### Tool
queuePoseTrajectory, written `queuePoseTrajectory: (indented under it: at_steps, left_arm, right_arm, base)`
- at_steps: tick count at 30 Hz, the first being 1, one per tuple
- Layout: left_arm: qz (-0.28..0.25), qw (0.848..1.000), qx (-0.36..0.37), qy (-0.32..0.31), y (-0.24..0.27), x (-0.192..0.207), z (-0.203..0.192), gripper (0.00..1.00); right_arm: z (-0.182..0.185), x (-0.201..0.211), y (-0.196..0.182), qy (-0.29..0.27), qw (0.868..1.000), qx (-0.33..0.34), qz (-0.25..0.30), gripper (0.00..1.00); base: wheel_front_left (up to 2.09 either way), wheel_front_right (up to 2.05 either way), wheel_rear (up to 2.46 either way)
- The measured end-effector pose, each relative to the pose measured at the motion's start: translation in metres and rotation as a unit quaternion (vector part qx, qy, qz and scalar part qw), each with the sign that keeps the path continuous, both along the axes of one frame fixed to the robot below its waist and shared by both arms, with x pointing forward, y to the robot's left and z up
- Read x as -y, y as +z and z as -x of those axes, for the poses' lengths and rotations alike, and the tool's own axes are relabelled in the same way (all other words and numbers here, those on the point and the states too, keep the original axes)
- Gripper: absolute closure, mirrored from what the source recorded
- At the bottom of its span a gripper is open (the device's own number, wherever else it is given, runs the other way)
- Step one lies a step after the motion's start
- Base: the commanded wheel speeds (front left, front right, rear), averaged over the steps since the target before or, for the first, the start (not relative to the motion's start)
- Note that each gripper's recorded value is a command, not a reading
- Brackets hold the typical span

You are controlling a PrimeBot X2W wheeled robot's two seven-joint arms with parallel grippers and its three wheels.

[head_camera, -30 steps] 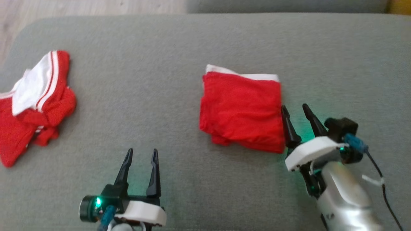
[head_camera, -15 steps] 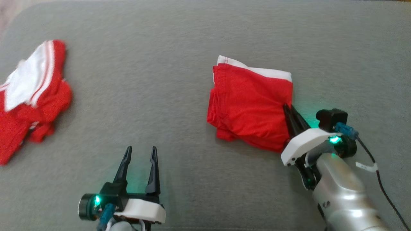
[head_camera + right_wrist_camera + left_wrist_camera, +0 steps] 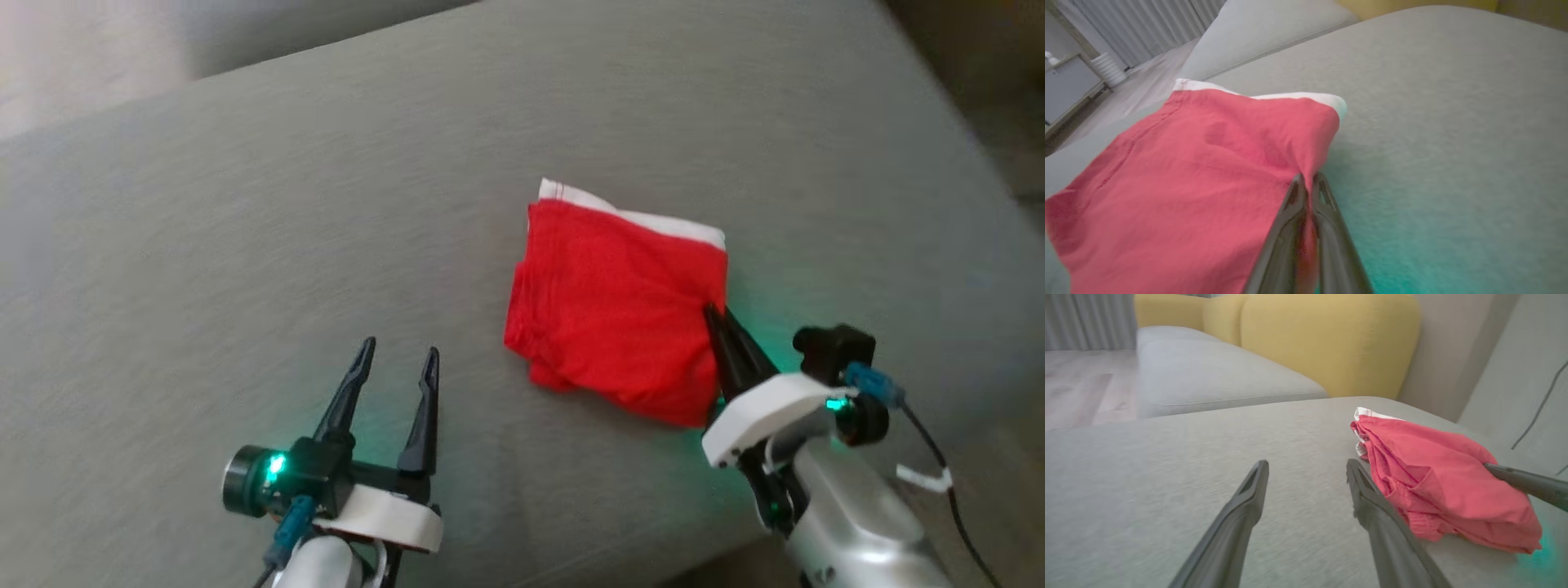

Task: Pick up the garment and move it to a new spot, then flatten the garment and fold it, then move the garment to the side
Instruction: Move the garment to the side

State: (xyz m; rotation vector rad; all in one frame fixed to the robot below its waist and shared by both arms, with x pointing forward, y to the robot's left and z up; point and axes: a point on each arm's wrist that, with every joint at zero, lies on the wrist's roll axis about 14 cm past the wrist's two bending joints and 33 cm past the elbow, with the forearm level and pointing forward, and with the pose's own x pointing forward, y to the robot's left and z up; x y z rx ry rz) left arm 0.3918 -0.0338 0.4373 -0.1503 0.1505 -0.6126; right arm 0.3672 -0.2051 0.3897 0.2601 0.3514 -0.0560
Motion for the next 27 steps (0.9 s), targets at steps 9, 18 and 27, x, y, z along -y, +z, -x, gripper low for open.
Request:
queuePoseTrajectory:
  at_steps: [9,18,27]
  left_arm:
    - [0.016,0.993,-0.008,-0.119,-0.003,0.074,0.023,0.00]
    - [-0.003,0.995,-0.027,-0.094,-0.024,0.051,0.017,0.00]
    - [-0.021,0.997,-0.043,-0.057,-0.042,0.020,0.009,0.00]
  right_arm:
    - [0.055,0.065,0.006,-0.111,0.994,-0.001,0.021,1.00]
    - [-0.008,0.111,0.051,-0.076,0.987,0.032,0.136,1.00]
    - [-0.046,0.173,0.068,-0.077,0.970,-0.017,0.229,1.00]
  base:
    - [0.00,0.00,0.00]
    - [0.00,0.00,0.00]
    - [0.00,0.00,0.00]
